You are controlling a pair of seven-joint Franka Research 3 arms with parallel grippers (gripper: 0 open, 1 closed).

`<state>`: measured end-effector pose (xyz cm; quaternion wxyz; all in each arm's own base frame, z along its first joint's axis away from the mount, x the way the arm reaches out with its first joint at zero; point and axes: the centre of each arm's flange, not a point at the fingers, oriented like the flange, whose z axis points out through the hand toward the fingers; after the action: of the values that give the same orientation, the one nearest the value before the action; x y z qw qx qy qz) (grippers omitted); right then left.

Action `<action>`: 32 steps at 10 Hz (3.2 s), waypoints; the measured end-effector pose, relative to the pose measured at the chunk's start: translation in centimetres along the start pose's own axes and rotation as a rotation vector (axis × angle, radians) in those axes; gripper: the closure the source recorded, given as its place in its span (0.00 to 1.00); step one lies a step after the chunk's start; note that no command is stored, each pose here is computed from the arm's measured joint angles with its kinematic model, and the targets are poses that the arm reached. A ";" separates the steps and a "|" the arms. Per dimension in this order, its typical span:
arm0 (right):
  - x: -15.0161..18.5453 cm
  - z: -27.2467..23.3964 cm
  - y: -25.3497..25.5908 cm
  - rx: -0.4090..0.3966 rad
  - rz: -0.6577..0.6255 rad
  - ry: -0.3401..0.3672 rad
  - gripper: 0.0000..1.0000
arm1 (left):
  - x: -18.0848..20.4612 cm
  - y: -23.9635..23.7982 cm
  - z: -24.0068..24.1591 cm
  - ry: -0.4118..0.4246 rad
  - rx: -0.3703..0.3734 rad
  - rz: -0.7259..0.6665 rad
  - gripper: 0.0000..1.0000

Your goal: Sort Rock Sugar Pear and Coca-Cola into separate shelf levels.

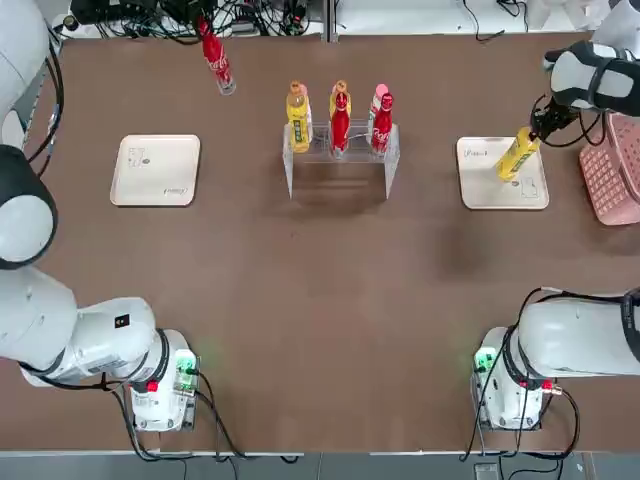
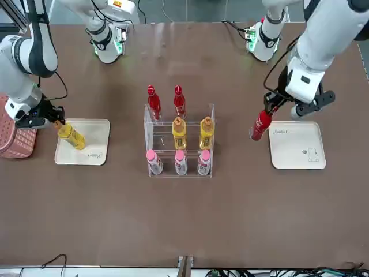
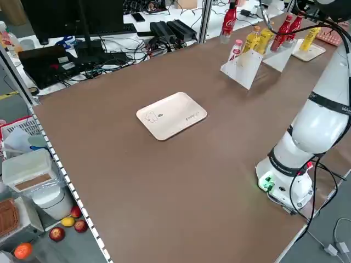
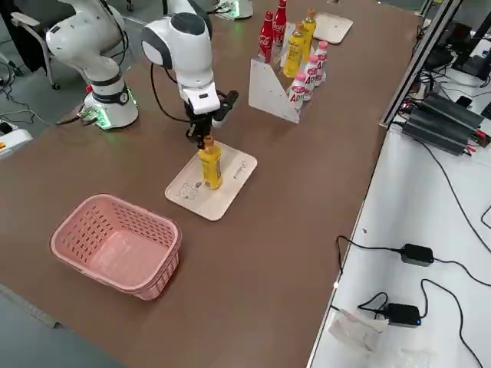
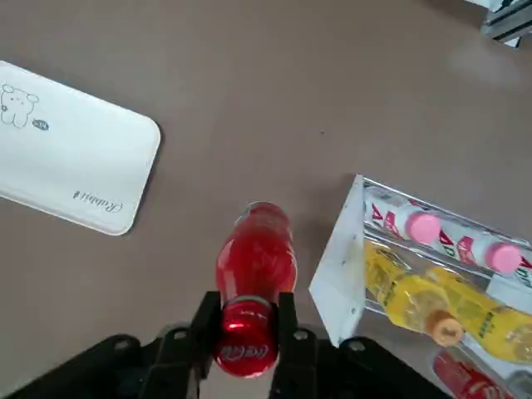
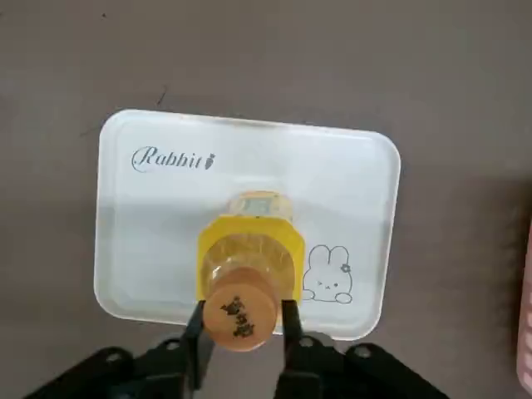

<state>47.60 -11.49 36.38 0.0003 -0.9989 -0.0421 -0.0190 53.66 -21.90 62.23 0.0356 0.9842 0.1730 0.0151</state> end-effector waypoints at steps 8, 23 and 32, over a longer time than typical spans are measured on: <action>0.5 0.0 0.1 0.008 0.022 0.044 0.66 | -9.2 8.5 -2.9 -0.037 -0.070 -0.123 0.67; 6.8 -17.0 -11.0 0.071 -0.021 -0.098 0.66 | -14.6 18.0 7.8 -0.092 0.005 -0.166 0.67; 6.2 -23.7 -30.4 0.121 0.100 -0.023 0.66 | -14.4 18.3 10.3 -0.087 0.069 -0.144 0.67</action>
<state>50.32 19.22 60.26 0.0610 -0.9981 0.0066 -0.0049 46.75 -44.63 53.08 0.0100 0.9696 0.2419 -0.0362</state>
